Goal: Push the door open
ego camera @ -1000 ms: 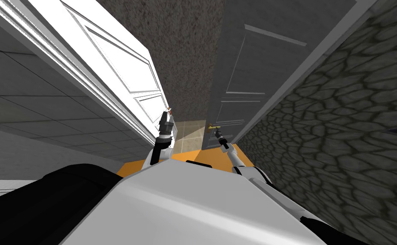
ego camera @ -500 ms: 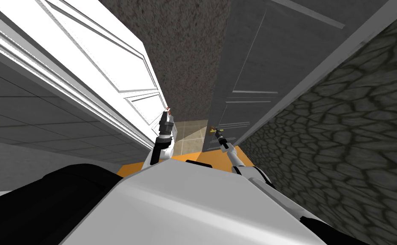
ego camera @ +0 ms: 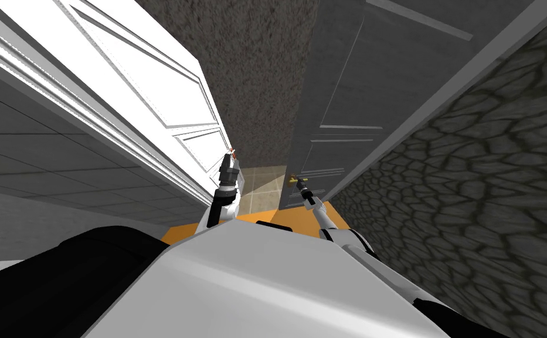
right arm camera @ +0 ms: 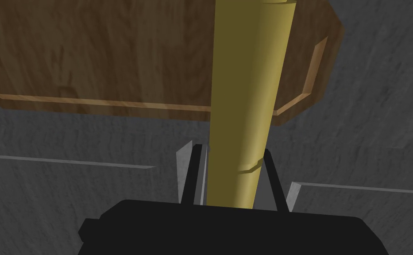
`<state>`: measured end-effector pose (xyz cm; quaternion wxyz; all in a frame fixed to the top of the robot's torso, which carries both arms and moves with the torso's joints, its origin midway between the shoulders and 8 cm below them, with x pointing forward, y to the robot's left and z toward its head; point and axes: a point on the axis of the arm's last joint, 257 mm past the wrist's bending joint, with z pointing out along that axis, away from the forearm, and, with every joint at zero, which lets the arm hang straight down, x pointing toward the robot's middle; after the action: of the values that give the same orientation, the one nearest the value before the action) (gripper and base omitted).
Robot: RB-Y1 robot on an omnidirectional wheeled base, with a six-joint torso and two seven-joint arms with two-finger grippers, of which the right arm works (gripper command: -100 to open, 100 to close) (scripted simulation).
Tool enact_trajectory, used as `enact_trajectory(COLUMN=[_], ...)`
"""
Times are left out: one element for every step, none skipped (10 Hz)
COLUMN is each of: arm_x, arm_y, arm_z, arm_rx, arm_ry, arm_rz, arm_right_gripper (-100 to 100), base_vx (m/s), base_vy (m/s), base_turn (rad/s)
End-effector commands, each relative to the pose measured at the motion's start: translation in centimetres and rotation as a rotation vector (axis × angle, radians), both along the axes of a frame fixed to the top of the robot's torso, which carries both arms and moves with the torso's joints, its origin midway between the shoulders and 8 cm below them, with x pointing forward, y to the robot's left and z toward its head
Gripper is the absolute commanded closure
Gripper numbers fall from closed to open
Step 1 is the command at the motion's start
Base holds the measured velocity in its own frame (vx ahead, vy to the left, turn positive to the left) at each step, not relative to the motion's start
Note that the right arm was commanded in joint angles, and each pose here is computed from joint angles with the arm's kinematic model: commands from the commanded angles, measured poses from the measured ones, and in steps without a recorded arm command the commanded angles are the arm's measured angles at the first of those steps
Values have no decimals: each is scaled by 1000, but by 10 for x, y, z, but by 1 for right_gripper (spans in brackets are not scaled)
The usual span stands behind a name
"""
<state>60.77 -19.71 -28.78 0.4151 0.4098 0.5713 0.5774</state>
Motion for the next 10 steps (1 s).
enact_trajectory(arm_x=[1, 1, 2, 3, 3, 3, 3, 4, 5, 6], arm_y=[-7, -9, -14, -19, -25, -25, -25, -34, -41, -49], arm_z=[0, 0, 0, 1, 1, 1, 1, 1, 1, 1], arm_rx=[0, 0, 0, 0, 0, 0, 0, 0, -1, -1], arm_ry=[-1, -1, -2, -2, -3, -3, -3, -3, -4, -4], arm_rz=[-19, -23, -35, -47, -62, -62, -62, -86, -103, -121], arm_right_gripper=[100, 100, 100, 100, 100, 100, 100, 100, 100, 100], base_vx=[102, 150, 168, 183, 187, 119, 47, 119, 199, 192], base_vy=[53, 92, 95, 98, 115, 64, 14, 56, 128, 155], base_turn=[-22, -46, -43, -30, -35, -3, 11, -18, -62, -101])
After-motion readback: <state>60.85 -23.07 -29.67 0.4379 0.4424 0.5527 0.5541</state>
